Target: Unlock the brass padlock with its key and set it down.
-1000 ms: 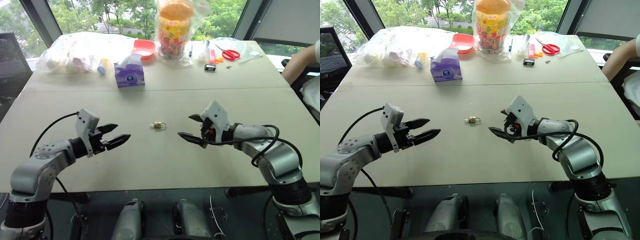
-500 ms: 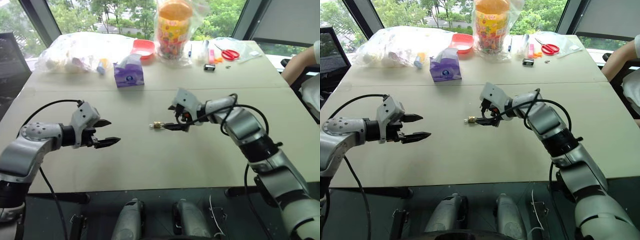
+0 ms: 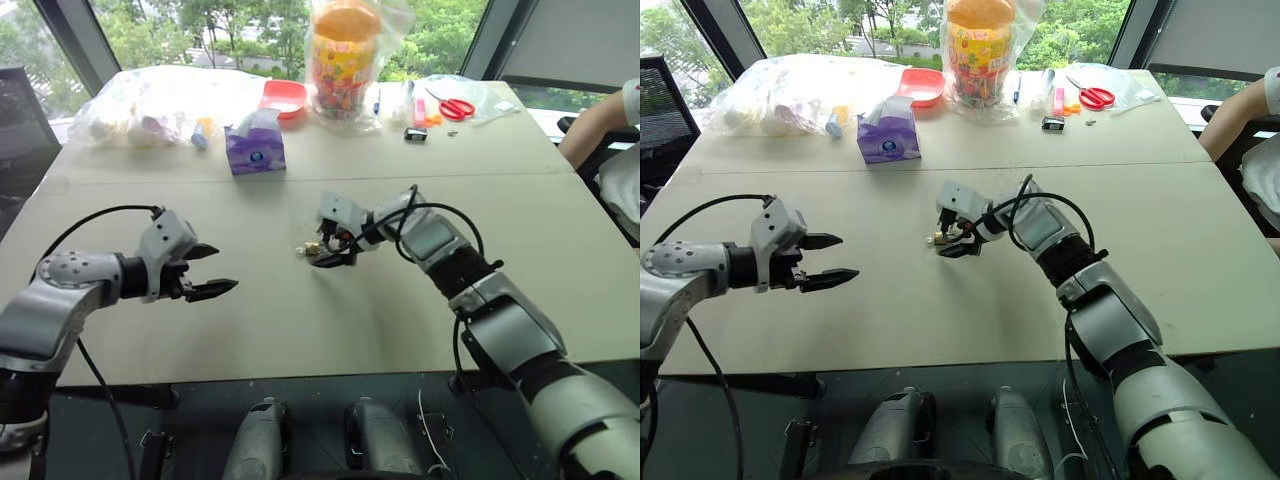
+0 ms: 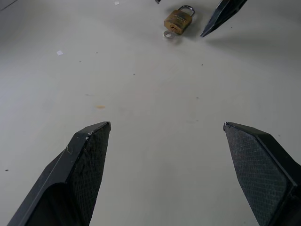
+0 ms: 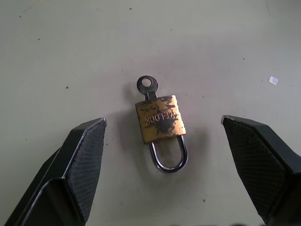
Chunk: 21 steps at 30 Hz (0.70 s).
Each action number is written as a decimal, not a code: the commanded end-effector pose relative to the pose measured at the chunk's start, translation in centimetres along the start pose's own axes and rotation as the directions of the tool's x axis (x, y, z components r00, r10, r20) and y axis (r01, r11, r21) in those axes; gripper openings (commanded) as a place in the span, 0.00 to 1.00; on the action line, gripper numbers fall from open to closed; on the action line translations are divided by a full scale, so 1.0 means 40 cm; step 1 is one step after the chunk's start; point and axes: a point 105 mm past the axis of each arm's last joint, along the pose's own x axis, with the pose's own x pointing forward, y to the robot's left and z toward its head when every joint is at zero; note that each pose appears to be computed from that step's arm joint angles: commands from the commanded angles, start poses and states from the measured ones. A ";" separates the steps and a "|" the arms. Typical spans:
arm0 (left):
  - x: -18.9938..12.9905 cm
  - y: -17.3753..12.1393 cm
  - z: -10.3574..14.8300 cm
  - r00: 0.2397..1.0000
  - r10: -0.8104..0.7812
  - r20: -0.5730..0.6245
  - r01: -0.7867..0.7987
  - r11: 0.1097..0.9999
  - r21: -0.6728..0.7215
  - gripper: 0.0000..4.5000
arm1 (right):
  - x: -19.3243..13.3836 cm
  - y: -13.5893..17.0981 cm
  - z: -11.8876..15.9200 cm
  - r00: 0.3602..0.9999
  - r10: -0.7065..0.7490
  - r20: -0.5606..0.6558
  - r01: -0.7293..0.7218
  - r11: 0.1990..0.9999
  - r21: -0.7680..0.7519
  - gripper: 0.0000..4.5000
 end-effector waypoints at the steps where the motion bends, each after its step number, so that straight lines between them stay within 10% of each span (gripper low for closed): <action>1: -0.009 0.001 0.023 0.999 0.022 0.031 -0.023 0.999 0.025 0.90 | -0.001 -0.015 0.014 1.000 -0.016 0.003 0.016 1.000 -0.026 0.73; 6: -0.011 0.016 0.017 0.998 0.045 0.047 -0.045 0.999 -0.001 0.90 | -0.002 -0.011 0.000 1.000 -0.009 -0.023 0.008 0.998 -0.054 0.17; 21: 0.111 0.076 0.183 0.875 -0.064 0.481 0.228 0.929 -0.291 0.90 | -0.142 0.001 0.201 0.925 -0.189 0.330 0.298 0.899 -0.320 0.15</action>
